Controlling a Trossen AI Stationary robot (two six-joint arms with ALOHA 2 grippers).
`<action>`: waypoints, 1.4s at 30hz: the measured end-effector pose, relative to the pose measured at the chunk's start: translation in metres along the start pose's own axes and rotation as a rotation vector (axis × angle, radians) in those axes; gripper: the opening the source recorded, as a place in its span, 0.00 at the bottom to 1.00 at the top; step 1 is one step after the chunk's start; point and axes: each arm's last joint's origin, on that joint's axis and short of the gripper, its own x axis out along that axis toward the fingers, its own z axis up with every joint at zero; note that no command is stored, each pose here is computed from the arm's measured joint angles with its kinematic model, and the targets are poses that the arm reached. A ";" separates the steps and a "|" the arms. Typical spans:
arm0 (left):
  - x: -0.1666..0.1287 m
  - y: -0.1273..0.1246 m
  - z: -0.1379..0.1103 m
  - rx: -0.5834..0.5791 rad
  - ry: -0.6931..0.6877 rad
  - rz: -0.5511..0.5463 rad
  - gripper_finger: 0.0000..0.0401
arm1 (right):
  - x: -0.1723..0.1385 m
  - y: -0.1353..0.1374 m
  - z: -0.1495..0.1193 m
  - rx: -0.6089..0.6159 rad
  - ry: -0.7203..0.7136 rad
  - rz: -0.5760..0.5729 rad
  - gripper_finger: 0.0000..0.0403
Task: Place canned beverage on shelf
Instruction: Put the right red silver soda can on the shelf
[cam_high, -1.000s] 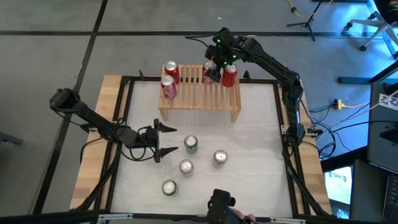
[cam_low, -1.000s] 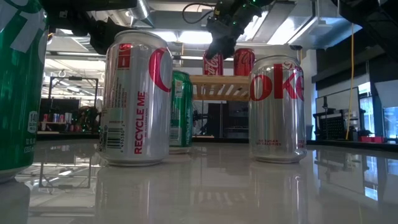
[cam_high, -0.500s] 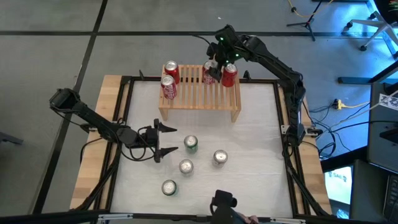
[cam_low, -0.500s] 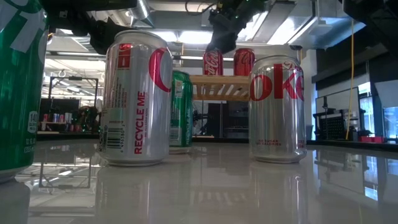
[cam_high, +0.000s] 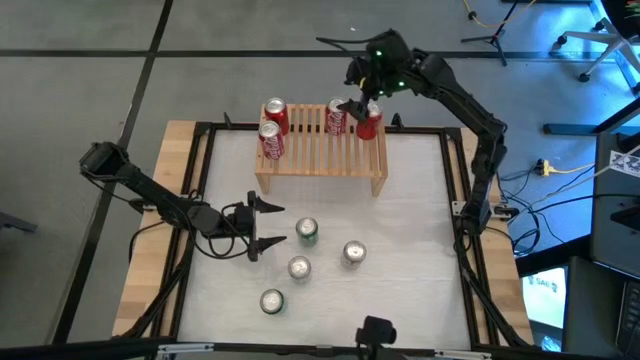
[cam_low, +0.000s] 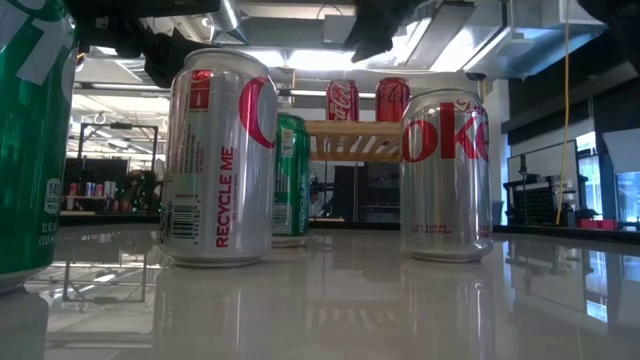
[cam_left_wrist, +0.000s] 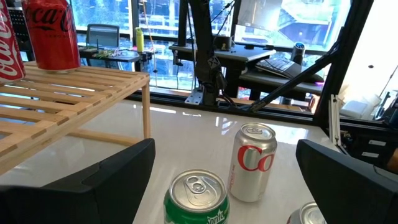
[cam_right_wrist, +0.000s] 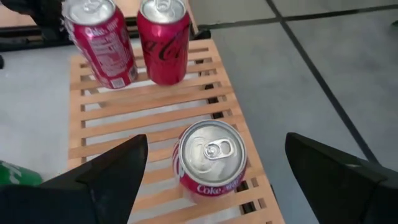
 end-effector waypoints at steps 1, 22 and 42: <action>0.000 0.000 0.000 -0.003 0.000 0.000 0.95 | -0.005 0.001 0.001 0.003 -0.006 -0.002 0.93; -0.002 -0.002 0.021 -0.230 -0.186 -0.031 0.95 | -0.122 0.110 -0.011 -0.138 0.061 0.262 0.93; 0.062 -0.048 0.062 -0.044 -0.107 -0.027 0.95 | -0.145 0.189 -0.024 -0.249 0.133 0.501 0.93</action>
